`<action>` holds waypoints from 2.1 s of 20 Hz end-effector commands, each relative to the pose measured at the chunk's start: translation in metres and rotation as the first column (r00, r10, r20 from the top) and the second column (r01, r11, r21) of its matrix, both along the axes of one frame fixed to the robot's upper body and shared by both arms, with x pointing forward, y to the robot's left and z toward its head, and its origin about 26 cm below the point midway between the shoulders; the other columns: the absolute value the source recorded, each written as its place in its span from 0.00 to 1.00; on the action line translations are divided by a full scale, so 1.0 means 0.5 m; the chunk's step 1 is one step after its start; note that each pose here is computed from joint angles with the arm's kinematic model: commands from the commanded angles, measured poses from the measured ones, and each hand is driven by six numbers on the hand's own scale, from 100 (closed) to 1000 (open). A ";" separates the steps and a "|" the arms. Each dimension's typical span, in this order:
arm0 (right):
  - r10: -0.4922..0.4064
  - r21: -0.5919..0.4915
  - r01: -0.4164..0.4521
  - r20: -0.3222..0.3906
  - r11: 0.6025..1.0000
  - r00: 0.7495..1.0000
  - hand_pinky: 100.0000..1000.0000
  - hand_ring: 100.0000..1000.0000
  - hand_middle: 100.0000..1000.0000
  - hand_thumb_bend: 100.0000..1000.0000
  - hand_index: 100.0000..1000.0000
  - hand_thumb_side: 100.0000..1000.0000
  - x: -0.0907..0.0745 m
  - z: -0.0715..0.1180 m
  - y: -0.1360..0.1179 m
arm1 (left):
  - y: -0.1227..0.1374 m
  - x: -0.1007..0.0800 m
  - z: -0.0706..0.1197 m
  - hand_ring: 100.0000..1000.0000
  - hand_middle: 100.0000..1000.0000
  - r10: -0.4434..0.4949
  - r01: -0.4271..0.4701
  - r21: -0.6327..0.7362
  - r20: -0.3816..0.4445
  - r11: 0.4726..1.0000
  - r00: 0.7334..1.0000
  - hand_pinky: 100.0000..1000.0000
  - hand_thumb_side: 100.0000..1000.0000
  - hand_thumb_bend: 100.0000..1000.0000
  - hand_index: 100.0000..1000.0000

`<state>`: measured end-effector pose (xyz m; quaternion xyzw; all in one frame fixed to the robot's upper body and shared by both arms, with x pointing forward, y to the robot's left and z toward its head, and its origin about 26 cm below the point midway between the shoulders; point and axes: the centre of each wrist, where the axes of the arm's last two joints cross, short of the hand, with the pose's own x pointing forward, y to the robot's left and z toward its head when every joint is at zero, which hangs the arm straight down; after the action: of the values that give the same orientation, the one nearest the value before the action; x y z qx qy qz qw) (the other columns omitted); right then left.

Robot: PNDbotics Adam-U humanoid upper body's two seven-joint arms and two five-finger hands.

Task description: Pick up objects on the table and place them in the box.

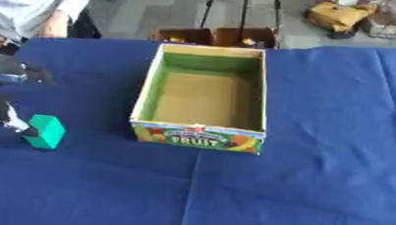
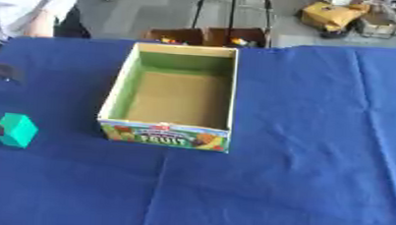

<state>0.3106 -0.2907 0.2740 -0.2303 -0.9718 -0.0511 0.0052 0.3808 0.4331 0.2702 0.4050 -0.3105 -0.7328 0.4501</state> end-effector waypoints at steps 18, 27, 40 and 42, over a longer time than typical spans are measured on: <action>0.007 -0.023 -0.007 0.031 1.000 1.000 0.62 0.62 0.45 0.00 0.61 0.75 -0.010 0.020 -0.002 | 0.040 -0.013 0.000 0.97 0.99 0.019 -0.013 0.037 -0.159 0.999 0.987 0.93 0.55 0.45 1.00; 0.006 -0.020 -0.006 0.031 1.000 1.000 0.62 0.62 0.45 0.00 0.61 0.75 -0.010 0.021 -0.002 | 0.055 -0.014 -0.026 0.94 0.97 0.033 -0.021 0.064 -0.204 0.998 0.978 0.90 0.51 0.40 1.00; 0.005 -0.017 -0.005 0.033 1.000 0.999 0.62 0.63 0.44 0.00 0.61 0.75 -0.010 0.022 -0.004 | 0.036 0.001 -0.038 0.82 0.90 -0.018 0.021 0.012 -0.208 1.000 0.978 0.80 0.50 0.35 1.00; 0.006 -0.016 -0.005 0.034 1.000 0.999 0.62 0.63 0.44 0.00 0.61 0.75 -0.010 0.022 -0.004 | 0.037 0.002 -0.043 0.81 0.89 -0.011 0.014 0.015 -0.216 1.000 0.976 0.79 0.49 0.34 1.00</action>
<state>0.3106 -0.2908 0.2752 -0.2284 -0.9722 -0.0512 0.0060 0.3841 0.4462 0.2349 0.3521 -0.2968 -0.7357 0.4968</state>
